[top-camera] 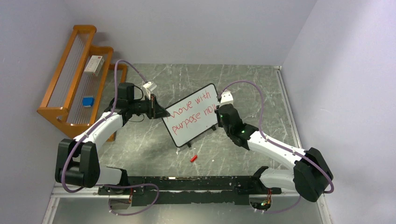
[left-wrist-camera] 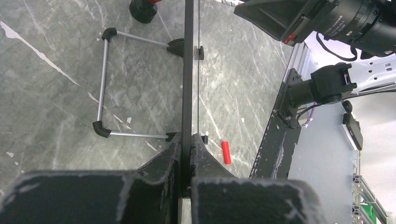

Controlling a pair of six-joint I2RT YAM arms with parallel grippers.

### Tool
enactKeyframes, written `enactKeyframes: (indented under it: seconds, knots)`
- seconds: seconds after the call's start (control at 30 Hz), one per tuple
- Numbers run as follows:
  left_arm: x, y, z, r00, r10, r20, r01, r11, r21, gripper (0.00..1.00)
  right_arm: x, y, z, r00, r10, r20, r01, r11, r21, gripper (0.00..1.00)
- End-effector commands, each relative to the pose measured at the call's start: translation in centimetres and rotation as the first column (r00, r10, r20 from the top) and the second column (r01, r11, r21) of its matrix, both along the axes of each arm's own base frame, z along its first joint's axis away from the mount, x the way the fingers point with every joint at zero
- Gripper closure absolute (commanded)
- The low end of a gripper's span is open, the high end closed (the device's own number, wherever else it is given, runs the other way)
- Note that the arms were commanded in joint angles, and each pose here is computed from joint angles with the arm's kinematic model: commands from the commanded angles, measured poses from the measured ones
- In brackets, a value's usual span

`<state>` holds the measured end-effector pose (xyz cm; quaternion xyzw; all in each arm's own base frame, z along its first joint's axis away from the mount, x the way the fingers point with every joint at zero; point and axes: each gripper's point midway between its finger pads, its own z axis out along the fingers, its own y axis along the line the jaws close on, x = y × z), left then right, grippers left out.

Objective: Write a sentence on the whiteboard

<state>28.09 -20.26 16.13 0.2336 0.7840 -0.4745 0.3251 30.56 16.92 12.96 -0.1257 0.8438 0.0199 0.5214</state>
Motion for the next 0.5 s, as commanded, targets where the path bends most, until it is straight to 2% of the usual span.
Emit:
enactKeyframes:
  seconds: [0.0,0.47]
  knots:
    - [-1.2,0.8,-4.7,0.993,0.038,-0.111,-0.024,0.991,0.129,0.95,1.8,0.6,1.7,0.999,-0.005,0.045,0.004,1.000,0.020,1.00]
    - [-1.1,0.9,-4.7,0.993,0.043,-0.111,-0.028,0.991,0.134,0.95,3.4,1.3,3.4,0.996,0.001,0.084,-0.005,0.999,0.038,1.00]
